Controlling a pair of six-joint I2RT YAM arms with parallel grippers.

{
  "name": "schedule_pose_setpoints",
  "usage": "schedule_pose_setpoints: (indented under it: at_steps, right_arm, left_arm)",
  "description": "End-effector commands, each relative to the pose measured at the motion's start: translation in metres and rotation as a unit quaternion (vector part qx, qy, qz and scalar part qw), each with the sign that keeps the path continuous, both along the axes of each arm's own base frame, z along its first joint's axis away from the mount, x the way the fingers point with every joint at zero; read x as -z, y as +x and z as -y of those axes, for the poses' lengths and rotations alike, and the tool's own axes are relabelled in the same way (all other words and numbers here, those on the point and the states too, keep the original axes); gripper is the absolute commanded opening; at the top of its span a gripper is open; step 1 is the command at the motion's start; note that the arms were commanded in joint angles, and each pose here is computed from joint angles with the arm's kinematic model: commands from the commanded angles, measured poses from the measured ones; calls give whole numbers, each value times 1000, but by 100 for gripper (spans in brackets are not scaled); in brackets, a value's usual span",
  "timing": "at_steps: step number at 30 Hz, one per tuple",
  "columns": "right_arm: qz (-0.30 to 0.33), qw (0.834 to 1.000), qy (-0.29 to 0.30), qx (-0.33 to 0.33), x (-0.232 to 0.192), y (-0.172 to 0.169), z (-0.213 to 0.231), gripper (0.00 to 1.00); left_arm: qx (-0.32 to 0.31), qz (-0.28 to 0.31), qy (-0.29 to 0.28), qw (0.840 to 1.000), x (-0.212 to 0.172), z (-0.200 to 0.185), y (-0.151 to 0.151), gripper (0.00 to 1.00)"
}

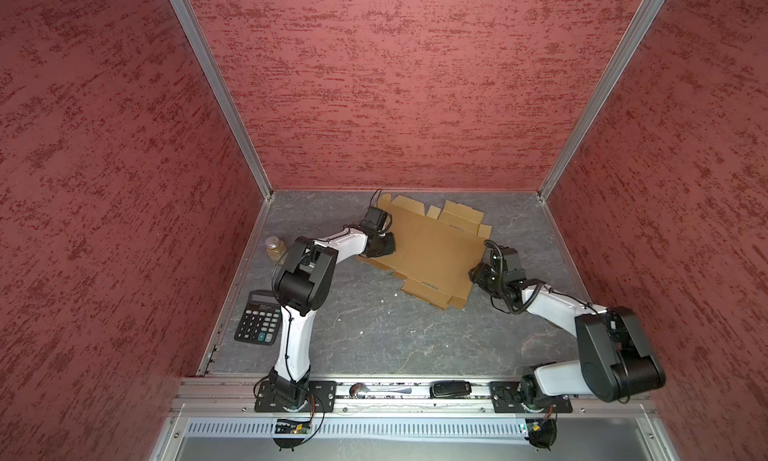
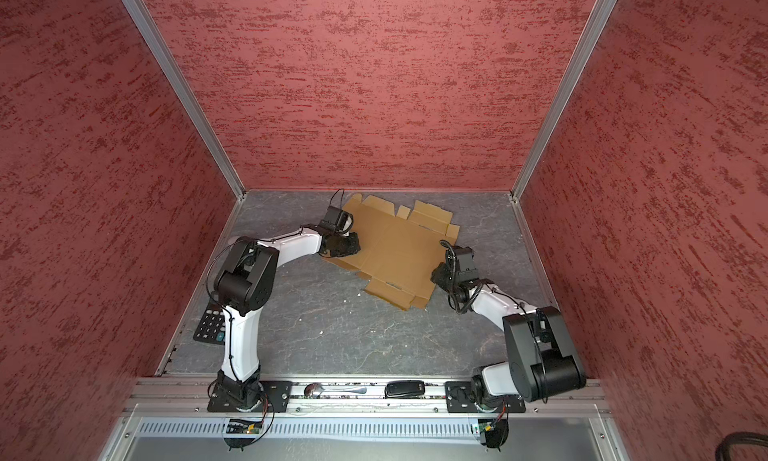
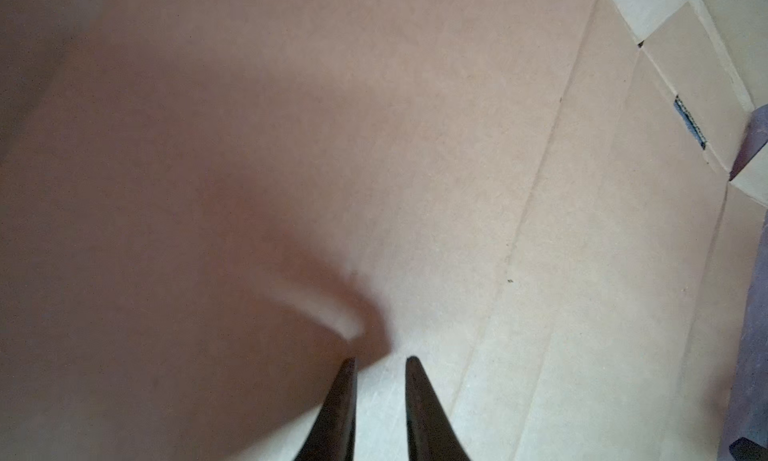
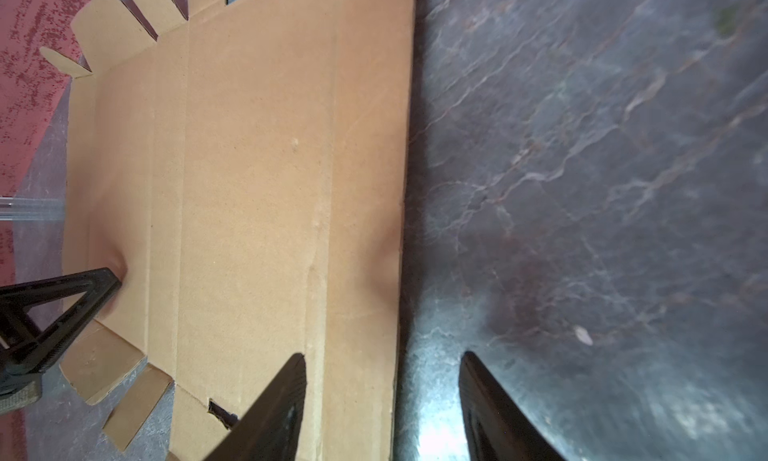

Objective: Fold the paper box

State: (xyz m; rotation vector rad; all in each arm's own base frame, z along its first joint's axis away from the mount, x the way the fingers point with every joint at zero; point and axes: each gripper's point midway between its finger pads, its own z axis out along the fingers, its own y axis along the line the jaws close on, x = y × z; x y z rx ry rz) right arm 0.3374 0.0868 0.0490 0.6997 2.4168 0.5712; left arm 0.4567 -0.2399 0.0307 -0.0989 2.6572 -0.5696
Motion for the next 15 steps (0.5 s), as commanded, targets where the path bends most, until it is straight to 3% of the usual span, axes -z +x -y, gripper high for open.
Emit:
schedule_pose_setpoints:
  at_steps: [1, 15]
  right_arm:
    - [10, 1000, 23, 7, -1, 7, -4, 60]
    - [30, 997, 65, -16, -5, 19, -21, 55]
  left_arm:
    - [-22, -4, 18, 1000, 10, -9, -2, 22]
    - [-65, -29, 38, 997, 31, -22, -22, 19]
